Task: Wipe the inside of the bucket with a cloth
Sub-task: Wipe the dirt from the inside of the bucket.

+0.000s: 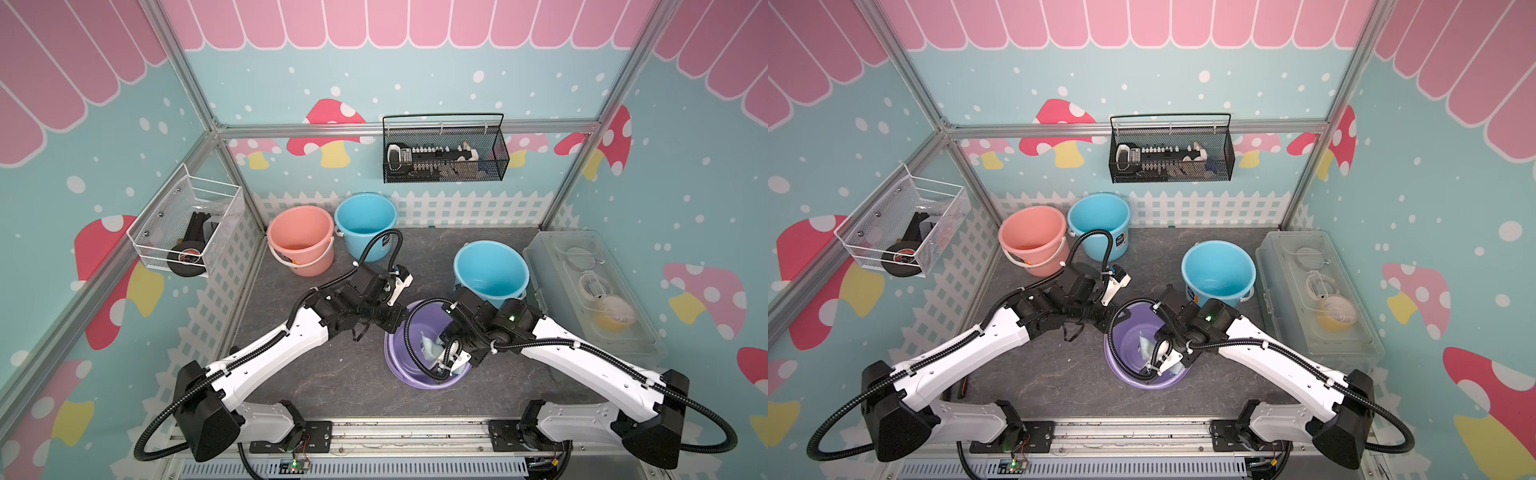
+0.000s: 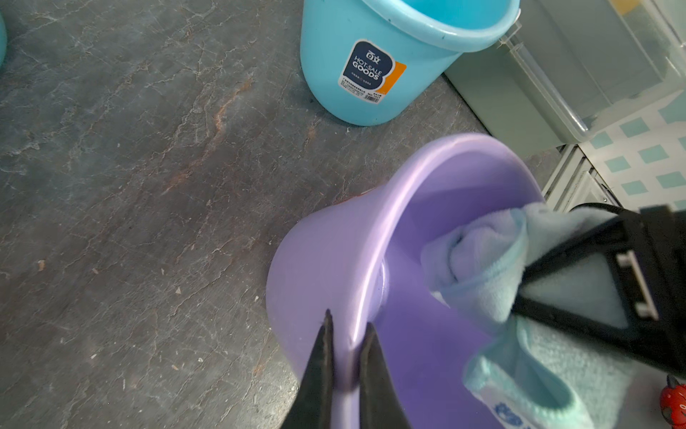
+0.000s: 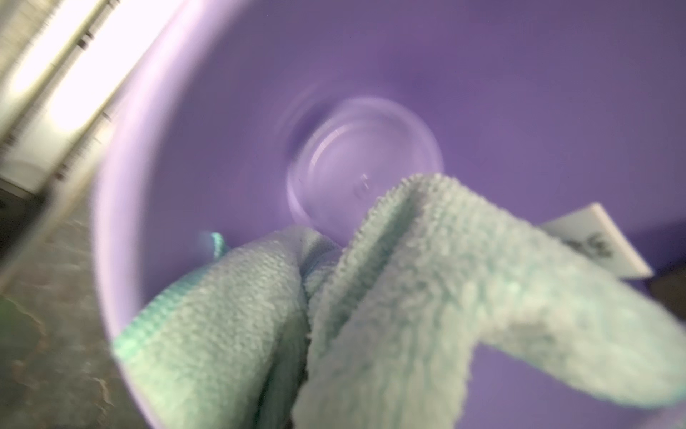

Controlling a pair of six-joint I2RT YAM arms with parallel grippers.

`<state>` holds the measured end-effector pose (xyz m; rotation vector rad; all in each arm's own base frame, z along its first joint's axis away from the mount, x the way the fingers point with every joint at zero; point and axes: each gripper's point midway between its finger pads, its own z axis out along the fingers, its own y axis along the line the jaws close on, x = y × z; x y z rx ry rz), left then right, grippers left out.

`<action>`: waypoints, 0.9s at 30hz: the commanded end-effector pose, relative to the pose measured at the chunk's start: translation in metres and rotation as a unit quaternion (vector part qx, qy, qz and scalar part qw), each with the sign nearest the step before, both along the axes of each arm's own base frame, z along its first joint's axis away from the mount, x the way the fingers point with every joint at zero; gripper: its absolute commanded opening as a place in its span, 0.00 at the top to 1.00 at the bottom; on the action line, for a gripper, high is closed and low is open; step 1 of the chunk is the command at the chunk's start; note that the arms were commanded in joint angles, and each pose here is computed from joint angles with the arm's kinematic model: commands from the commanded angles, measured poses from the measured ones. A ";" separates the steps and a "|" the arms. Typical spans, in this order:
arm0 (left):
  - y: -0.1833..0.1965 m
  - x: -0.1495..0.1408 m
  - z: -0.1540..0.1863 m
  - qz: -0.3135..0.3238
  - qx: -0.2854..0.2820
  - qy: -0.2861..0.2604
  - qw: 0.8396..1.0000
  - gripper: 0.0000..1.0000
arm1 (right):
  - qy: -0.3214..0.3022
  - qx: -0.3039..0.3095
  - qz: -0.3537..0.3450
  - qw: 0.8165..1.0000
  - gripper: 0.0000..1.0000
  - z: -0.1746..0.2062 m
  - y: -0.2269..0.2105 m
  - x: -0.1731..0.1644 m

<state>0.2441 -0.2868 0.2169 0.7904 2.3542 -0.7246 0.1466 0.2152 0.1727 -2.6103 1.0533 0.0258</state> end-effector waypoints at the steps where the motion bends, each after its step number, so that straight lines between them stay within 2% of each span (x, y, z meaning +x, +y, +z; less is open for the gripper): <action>1: -0.006 0.005 0.010 -0.004 -0.013 -0.012 1.000 1.00 | 0.177 0.038 -0.013 0.983 1.00 0.002 0.015 -0.053; 5: -0.010 0.006 0.009 -0.009 -0.016 -0.008 1.000 1.00 | 0.249 0.123 -0.004 0.961 1.00 0.013 0.055 -0.063; 7: -0.011 0.006 0.009 -0.012 -0.017 -0.007 1.000 1.00 | 0.267 0.168 0.002 0.949 1.00 0.018 0.074 -0.062; 9: -0.013 0.007 0.008 -0.013 -0.017 -0.006 1.000 1.00 | 0.259 0.219 0.002 0.941 1.00 0.022 0.094 -0.052; 12: -0.014 0.007 0.007 -0.014 -0.017 -0.003 1.000 1.00 | 0.197 0.313 -0.019 0.929 1.00 0.031 0.125 -0.022; 14: -0.014 0.007 0.006 -0.015 -0.018 0.000 1.000 1.00 | 0.120 0.368 -0.043 0.921 1.00 0.038 0.136 0.004; 16: -0.015 0.006 0.006 -0.015 -0.019 0.002 1.000 1.00 | 0.036 0.393 -0.067 0.916 1.00 0.044 0.135 0.030; 19: -0.015 0.004 0.005 -0.017 -0.020 0.005 1.000 1.00 | -0.090 0.376 -0.102 0.916 1.00 0.044 0.122 0.068; 23: -0.016 0.001 0.004 -0.026 -0.024 0.009 0.999 1.00 | -0.235 0.324 -0.088 0.912 1.00 0.048 0.100 0.096; 27: -0.016 -0.001 0.003 -0.028 -0.025 0.014 0.999 1.00 | -0.311 0.246 -0.078 0.915 1.00 0.046 0.077 0.114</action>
